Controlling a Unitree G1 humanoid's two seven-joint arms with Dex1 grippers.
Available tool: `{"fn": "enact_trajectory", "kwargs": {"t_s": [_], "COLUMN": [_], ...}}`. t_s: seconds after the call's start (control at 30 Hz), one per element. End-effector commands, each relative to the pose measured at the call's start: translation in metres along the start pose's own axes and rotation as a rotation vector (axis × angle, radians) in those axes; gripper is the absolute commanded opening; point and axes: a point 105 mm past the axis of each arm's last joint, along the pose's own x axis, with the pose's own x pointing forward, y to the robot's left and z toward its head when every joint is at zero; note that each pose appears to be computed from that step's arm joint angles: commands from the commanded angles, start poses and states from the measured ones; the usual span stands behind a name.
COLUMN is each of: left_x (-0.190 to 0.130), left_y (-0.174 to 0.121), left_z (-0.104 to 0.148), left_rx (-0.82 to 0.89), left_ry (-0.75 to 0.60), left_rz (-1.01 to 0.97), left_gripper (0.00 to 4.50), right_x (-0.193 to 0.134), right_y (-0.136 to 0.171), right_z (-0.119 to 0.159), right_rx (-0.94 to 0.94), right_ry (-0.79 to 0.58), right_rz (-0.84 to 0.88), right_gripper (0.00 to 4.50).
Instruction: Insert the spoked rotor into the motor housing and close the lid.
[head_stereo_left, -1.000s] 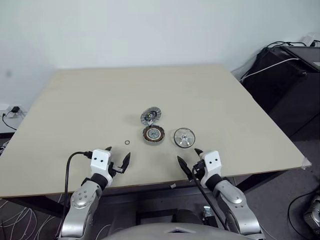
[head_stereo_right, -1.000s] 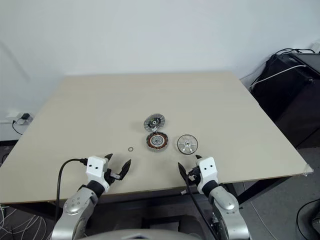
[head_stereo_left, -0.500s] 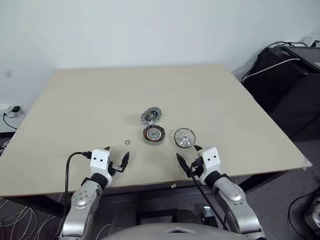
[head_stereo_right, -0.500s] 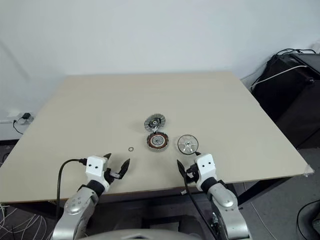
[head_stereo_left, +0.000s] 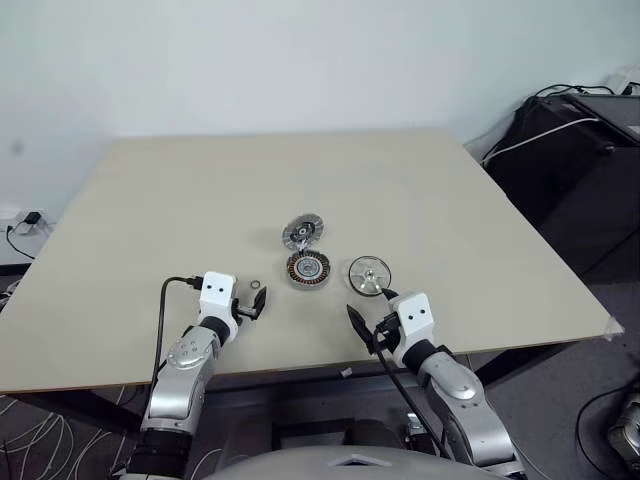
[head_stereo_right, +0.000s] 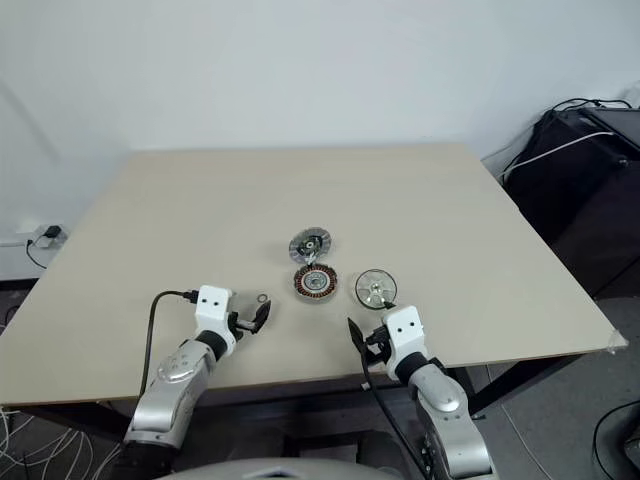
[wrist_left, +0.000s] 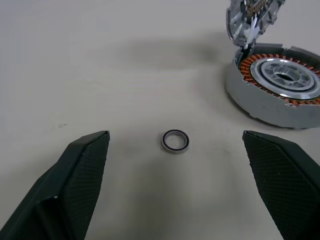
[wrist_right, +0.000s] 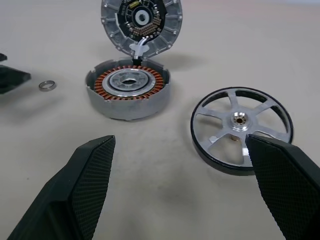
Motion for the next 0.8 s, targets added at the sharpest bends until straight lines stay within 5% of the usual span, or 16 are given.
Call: {"fn": "enact_trajectory", "kwargs": {"t_s": [0.03, 0.8], "left_x": [0.012, 0.040], "left_y": [0.005, -0.011], "left_z": [0.011, 0.003], "left_rx": [0.048, 0.084], "left_ry": [-0.002, 0.068], "left_rz": [-0.003, -0.093], "left_gripper": [4.50, 4.50], "right_x": [0.000, -0.003], "right_y": [-0.001, 0.000], "right_z": [0.016, 0.026], "right_rx": [-0.018, -0.009], "right_ry": [-0.057, -0.066], "right_rz": [-0.010, -0.031], "right_gripper": [4.46, 4.46]}}
